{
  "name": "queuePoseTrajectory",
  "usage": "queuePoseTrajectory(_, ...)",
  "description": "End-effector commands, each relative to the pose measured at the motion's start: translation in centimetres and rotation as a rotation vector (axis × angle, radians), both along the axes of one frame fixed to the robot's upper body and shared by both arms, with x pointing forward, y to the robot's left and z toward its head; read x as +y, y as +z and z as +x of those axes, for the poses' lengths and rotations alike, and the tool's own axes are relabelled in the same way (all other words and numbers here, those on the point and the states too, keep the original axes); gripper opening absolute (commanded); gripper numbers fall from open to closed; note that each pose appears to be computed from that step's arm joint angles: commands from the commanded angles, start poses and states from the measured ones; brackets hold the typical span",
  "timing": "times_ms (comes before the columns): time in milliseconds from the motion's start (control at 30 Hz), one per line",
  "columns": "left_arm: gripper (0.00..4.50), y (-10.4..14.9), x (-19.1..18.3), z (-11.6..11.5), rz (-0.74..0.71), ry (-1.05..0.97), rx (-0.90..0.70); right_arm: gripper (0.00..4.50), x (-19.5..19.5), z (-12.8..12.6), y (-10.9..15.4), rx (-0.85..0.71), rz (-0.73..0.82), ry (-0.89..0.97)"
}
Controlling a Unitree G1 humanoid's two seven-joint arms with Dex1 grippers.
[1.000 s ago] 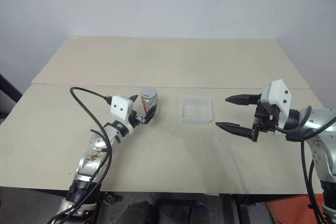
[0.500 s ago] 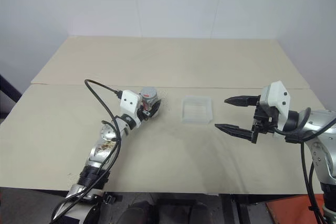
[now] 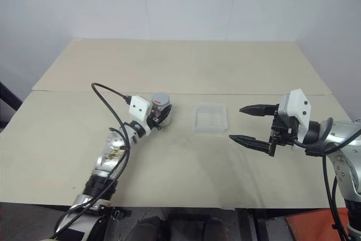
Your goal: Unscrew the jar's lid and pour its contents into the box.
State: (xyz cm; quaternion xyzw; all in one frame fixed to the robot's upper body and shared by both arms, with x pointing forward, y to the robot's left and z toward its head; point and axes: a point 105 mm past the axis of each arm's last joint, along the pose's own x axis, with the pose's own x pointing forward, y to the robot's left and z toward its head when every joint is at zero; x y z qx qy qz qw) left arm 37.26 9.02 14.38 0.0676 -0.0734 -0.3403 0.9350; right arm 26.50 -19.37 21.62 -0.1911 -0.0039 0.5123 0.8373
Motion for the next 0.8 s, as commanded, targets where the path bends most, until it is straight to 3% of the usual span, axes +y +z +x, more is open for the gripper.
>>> queuePoseTrajectory(33, 2.06, 5.1, 0.2, -2.1, -0.036, -0.299, -0.051, 4.50, 1.0, 0.3, 2.1, -0.081, 0.027, 0.029)
queuePoseTrajectory(233, 2.06, 8.6, 0.4, -3.4, 0.001, -0.627, -0.042, 4.50, 4.5, 1.7, 4.8, -0.130, 0.135, 0.089)
queuePoseTrajectory(400, 2.06, 8.9, -1.0, -3.7, 0.056, -0.790, -0.030, 4.50, 8.0, 2.5, 6.4, -0.100, 0.203, 0.132)
queuePoseTrajectory(567, 2.06, 8.1, -2.2, -3.0, 0.103, -0.836, -0.021, 4.50, 11.2, 2.9, 7.0, -0.066, 0.237, 0.175)
queuePoseTrajectory(800, 2.06, 8.1, -3.0, -2.5, 0.101, -0.858, -0.029, 4.50, 13.7, 4.1, 5.8, 0.003, 0.219, 0.160)
